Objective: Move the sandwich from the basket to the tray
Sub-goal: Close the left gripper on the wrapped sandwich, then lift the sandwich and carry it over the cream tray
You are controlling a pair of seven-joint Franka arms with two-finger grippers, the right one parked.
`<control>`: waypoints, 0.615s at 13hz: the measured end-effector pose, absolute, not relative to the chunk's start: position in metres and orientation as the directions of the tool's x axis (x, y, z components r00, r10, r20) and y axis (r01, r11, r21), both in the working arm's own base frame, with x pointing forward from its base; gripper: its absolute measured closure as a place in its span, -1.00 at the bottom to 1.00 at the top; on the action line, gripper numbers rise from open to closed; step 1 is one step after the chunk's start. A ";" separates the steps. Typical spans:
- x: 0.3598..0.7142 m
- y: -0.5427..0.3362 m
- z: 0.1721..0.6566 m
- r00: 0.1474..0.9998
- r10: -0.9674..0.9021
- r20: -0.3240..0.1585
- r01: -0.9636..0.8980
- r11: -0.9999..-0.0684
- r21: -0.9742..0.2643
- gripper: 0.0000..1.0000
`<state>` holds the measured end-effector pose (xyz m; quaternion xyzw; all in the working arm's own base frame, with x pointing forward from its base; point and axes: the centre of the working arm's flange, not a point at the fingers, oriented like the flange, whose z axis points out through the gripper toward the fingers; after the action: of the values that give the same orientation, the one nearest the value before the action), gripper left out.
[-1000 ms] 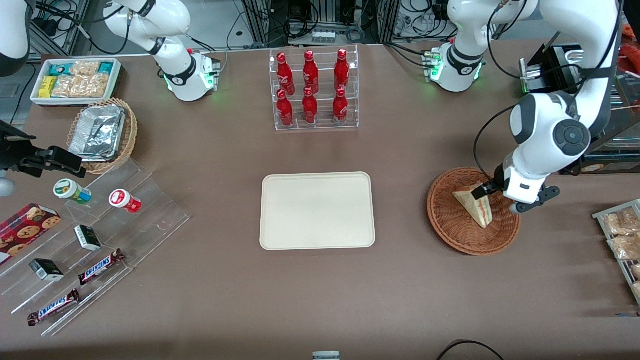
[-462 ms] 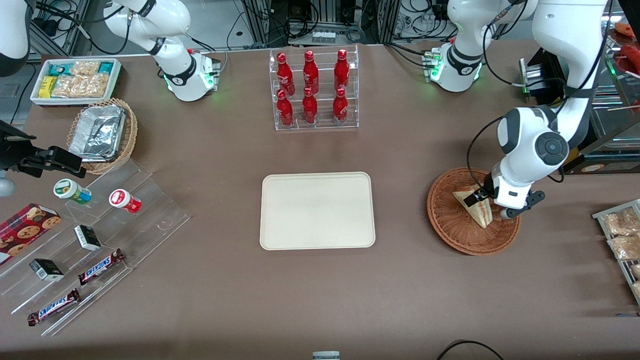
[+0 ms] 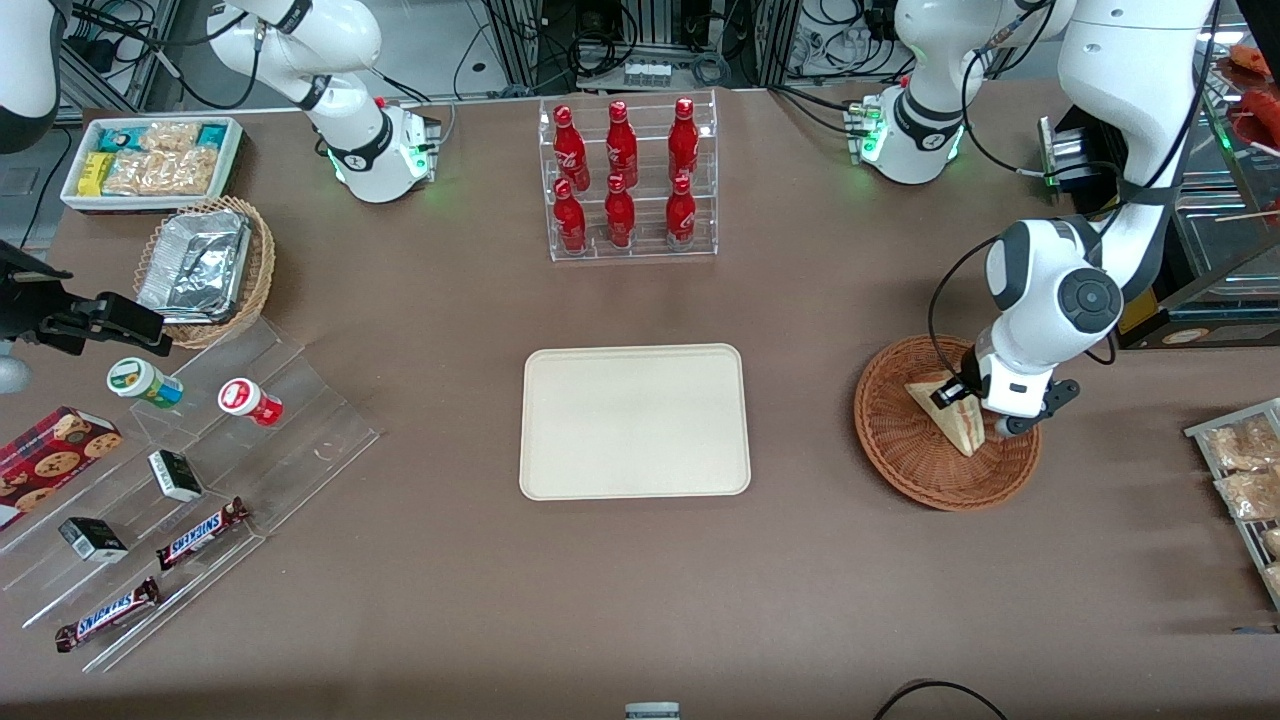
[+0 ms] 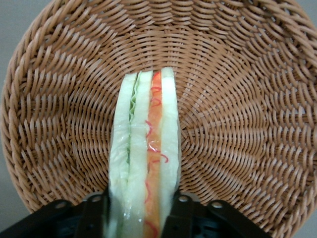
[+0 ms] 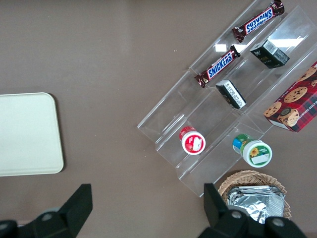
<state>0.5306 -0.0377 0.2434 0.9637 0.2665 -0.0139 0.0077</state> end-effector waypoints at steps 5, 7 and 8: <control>0.540 -0.066 0.282 0.899 0.436 -0.035 0.435 -0.900 -0.023 0.50; 0.547 -0.103 0.306 0.932 0.361 -0.037 0.360 -0.932 -0.031 0.65; 0.547 -0.129 0.316 0.949 0.313 -0.033 0.313 -0.949 -0.031 0.65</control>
<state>0.5473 -0.1293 0.3161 0.9871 0.1585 -0.0186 -0.0126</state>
